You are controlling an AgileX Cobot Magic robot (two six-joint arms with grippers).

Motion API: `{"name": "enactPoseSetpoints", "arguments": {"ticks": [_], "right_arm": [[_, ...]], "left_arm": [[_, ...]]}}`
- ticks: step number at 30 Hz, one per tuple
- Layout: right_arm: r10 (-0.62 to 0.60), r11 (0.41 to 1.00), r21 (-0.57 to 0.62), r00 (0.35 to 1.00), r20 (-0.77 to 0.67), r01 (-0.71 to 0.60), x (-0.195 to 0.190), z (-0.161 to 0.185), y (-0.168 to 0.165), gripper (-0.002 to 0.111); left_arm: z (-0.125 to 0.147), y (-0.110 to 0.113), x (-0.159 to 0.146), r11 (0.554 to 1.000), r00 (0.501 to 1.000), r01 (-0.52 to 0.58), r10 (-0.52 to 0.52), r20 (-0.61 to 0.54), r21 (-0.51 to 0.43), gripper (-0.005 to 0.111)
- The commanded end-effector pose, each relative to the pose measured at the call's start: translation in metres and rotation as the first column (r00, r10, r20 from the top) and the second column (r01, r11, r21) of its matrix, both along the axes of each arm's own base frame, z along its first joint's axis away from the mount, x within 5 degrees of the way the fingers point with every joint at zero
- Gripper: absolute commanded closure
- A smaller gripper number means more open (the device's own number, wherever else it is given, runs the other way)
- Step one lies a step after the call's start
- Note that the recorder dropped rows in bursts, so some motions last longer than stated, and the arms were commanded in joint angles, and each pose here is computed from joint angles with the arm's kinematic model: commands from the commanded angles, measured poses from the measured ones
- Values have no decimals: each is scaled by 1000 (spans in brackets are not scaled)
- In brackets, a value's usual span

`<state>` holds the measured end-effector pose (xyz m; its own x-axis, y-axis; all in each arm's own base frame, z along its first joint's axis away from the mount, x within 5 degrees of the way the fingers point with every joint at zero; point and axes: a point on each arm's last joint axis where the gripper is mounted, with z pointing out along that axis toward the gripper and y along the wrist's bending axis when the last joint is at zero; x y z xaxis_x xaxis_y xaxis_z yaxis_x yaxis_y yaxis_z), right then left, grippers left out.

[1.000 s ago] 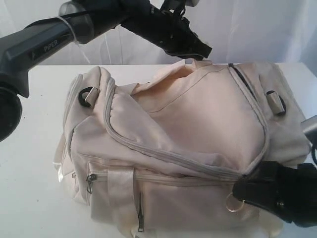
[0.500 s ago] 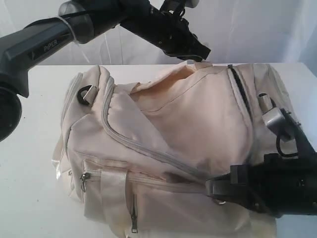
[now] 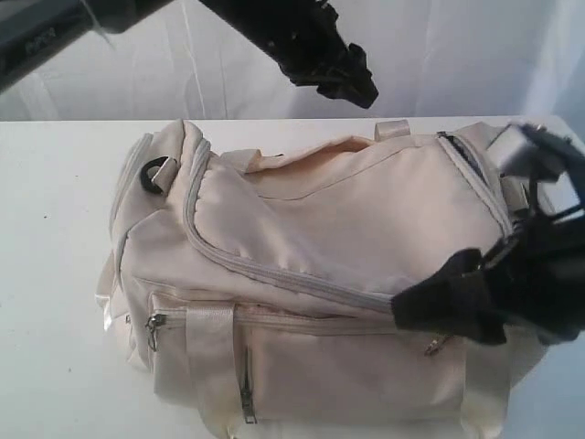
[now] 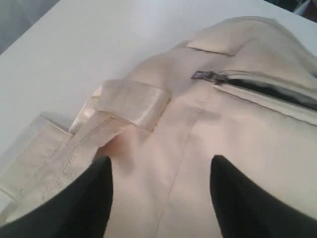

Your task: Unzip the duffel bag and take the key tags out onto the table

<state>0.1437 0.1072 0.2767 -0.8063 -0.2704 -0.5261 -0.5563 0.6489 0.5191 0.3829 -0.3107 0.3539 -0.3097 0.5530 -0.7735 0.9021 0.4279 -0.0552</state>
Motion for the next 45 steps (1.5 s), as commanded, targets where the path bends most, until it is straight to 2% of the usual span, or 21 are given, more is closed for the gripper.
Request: {"name": "enactPoseSetpoints", "arguments": {"ticks": [1,4,6,8,11,14,18,20,22,25,29,32,36,39,45], "right_arm": [[-77,990,-102,985,155,93,3,44,-13,48],[-166,953,-204,951,260,222,4,61,-29,48],[-244,918,-233,920,307,321,5,67,-38,48],[-291,894,-241,897,333,379,6,68,-43,48],[-310,885,-233,884,349,403,7,70,-45,48],[-315,885,-224,879,359,409,9,69,-44,48],[-318,885,-215,874,368,413,10,70,-44,48],[-324,886,-201,868,377,418,11,71,-44,48],[-332,887,-181,859,390,425,13,72,-43,48],[-355,888,-138,844,403,439,15,75,-42,48],[-364,888,-125,843,396,442,20,74,-39,48],[-365,886,-160,867,339,436,26,65,-37,48],[-371,878,-248,910,188,409,37,44,-30,50],[-365,873,-294,922,131,388,47,31,-27,50],[-348,895,-276,935,63,352,60,18,-16,49]], "left_arm": [[32,20,-28,995,996,77,-74,-40,69,45],[41,29,-43,985,990,123,-113,-88,123,47],[46,33,-53,979,980,163,-147,-132,122,53],[52,33,-64,975,968,212,-199,-153,70,62],[57,29,-83,949,927,311,-316,-202,-59,71],[59,29,-108,888,866,424,-455,-208,-178,76],[40,42,-137,870,827,465,-493,-271,-164,92],[28,50,-158,841,785,499,-540,-302,-207,104],[8,55,-182,805,732,531,-593,-334,-266,107],[-20,50,-211,813,769,488,-572,-284,-316,107],[-59,39,-231,882,856,405,-458,-239,-240,107],[-77,29,-234,917,902,351,-386,-193,-190,107],[-87,16,-231,947,943,281,-302,-138,-157,106],[-94,10,-233,950,944,278,-298,-145,-143,97],[-110,4,-229,958,945,264,-280,-170,-111,63]]}}
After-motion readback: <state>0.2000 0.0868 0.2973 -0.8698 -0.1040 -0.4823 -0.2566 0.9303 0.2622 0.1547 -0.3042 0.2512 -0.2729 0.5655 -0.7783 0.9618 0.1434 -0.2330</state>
